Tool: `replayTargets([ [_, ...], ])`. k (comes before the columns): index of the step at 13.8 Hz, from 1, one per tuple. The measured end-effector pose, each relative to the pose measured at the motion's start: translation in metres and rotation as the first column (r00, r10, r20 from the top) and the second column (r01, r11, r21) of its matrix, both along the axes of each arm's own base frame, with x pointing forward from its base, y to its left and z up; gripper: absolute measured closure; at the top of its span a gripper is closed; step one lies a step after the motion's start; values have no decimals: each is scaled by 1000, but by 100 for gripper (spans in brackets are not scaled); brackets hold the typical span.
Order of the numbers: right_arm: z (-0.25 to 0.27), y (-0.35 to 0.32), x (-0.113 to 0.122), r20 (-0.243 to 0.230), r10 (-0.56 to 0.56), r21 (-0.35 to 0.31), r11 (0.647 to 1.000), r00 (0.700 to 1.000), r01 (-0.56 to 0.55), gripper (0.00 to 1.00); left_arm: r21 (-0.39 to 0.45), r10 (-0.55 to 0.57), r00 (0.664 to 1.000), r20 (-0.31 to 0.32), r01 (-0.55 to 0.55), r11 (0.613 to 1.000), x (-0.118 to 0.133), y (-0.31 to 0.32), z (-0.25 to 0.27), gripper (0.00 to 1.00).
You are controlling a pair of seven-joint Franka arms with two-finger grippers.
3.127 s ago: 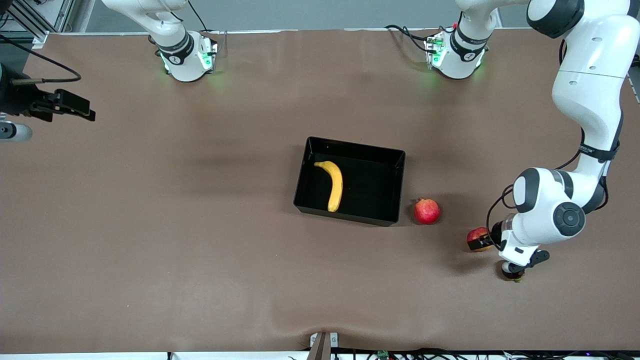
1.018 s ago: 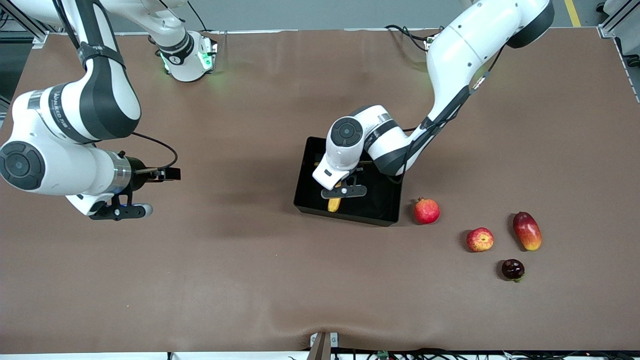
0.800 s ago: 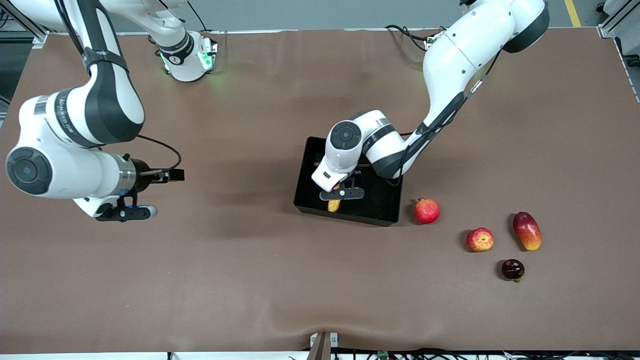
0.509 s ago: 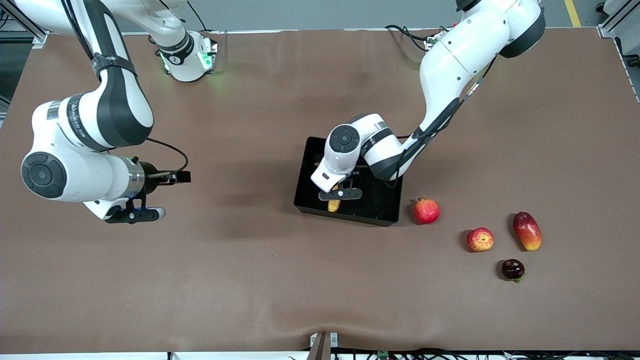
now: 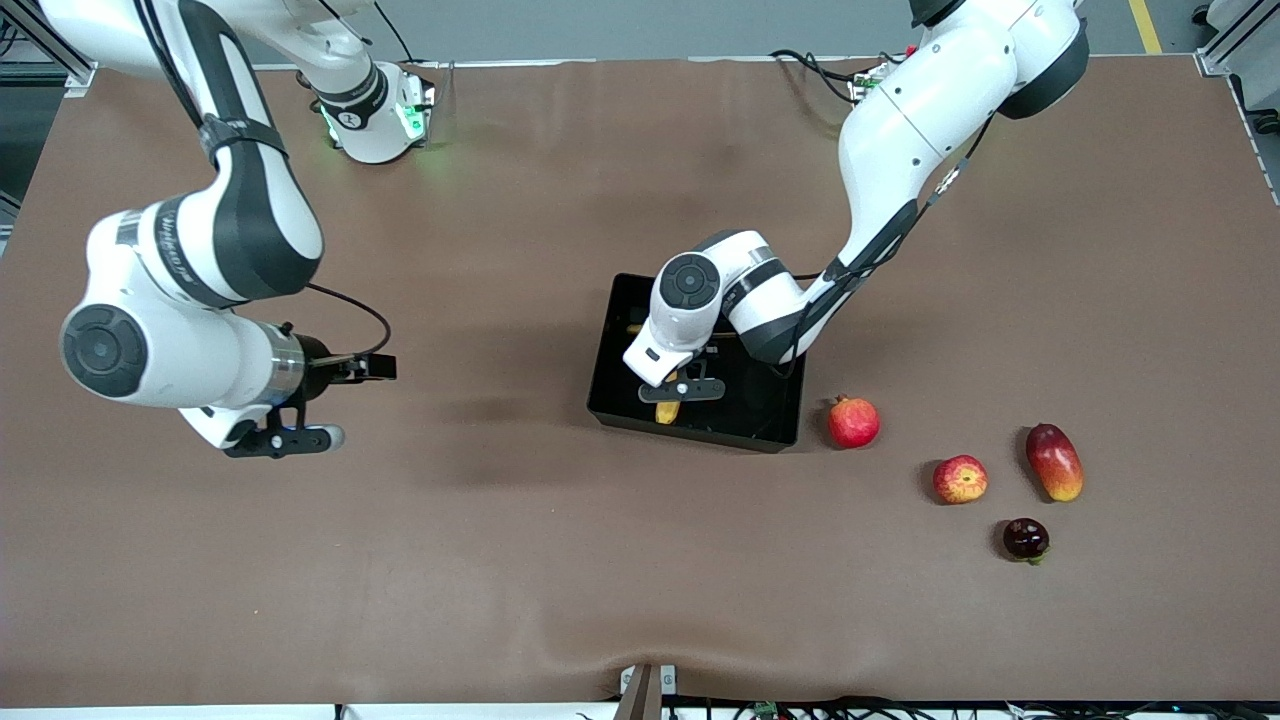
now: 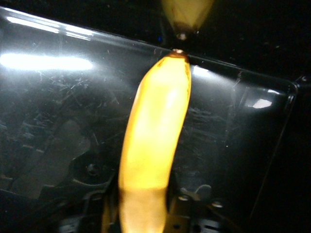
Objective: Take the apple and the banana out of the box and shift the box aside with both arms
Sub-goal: 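Grasp the yellow banana with the left gripper and lift it out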
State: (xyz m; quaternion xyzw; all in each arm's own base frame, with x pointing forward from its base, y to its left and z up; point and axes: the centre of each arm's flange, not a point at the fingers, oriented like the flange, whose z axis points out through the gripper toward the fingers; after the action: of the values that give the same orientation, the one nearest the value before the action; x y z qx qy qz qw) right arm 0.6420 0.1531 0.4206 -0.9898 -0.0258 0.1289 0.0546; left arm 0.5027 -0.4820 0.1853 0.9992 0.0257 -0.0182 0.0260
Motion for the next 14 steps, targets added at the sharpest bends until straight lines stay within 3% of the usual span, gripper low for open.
replayTargets([
  [4, -18, 20, 3, 14, 21, 1, 1000, 1000, -21, 0, -1, 1, 1000, 1, -1, 1000, 1, 0, 1, 63],
  [14, -56, 16, 8, -43, 18, 18, 1000, 999, -17, 0, -69, 23, 996, 82, -17, 997, 32, -10, 46, 63],
])
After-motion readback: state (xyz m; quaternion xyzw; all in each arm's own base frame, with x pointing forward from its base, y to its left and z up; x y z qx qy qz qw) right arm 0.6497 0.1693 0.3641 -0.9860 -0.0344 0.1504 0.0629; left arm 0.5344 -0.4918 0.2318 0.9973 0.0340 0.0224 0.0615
